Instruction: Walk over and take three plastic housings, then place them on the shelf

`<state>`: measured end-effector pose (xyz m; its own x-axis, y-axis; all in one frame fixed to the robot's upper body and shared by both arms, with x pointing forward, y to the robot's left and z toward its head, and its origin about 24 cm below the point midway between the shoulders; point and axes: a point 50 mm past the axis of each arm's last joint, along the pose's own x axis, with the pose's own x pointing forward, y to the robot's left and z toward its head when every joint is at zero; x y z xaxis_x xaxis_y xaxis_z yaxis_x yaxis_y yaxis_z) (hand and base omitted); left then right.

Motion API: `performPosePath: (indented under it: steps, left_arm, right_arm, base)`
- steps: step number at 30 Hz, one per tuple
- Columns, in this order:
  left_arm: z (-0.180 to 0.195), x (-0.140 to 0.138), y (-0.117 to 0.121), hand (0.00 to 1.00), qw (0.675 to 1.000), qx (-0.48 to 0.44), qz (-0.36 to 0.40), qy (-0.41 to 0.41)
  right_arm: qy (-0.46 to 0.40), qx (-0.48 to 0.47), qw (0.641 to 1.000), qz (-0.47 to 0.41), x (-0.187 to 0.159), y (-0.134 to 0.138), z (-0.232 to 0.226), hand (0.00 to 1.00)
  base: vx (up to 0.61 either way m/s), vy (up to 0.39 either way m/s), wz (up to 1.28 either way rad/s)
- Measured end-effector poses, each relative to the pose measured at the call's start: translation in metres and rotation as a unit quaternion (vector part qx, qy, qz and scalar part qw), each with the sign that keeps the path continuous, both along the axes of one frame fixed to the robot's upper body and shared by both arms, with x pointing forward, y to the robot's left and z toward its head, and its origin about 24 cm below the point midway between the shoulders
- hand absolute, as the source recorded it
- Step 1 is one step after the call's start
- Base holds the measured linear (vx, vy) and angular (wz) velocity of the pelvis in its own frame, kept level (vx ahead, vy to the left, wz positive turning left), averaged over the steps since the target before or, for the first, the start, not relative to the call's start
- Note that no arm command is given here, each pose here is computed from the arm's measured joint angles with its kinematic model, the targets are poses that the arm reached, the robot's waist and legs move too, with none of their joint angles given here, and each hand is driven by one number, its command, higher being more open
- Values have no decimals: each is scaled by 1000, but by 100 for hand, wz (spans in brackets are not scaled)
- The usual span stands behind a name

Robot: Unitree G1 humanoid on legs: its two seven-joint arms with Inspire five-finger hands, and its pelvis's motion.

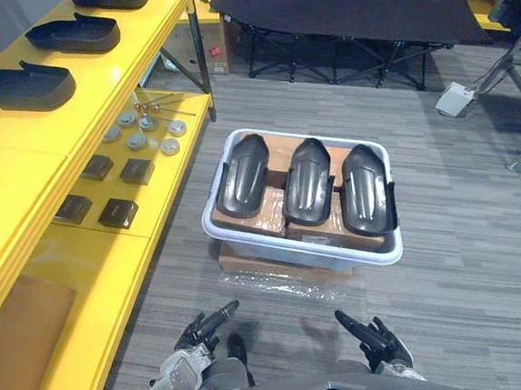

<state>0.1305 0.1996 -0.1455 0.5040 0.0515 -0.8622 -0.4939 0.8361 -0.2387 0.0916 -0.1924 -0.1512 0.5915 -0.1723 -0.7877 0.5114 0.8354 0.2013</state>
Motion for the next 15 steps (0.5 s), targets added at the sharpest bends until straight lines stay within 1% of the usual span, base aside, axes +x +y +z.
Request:
performPosePath:
  steps: [3, 7, 11, 13, 15]
  left_arm:
    - [-1, -3, 0, 100, 1000, -5, -2, 1]
    - [-1, -7, 2, 100, 1000, 0, -6, -2]
    - [-1, -16, 10, 100, 1000, 16, -20, 8]
    - [-3, -24, 12, 100, 999, 22, -26, 20]
    - [-6, -36, 13, 100, 998, 27, -34, 35]
  right_arm:
    - [-31, -29, 999, -1, 7, -5, 10, 100]
    - [-110, -68, 990, -56, 23, -25, 35, 100]
    - [-171, -121, 975, -69, 40, -48, 59, 100]
    - [-185, -140, 969, -88, 47, -65, 68, 100]
    - [-190, -161, 962, -115, 49, -91, 78, 100]
  base:
    - [-44, 20, 4]
    - [-81, 21, -1]
    - [-93, -18, -8]
    - [-79, -48, 3]
    - [-57, -52, 6]
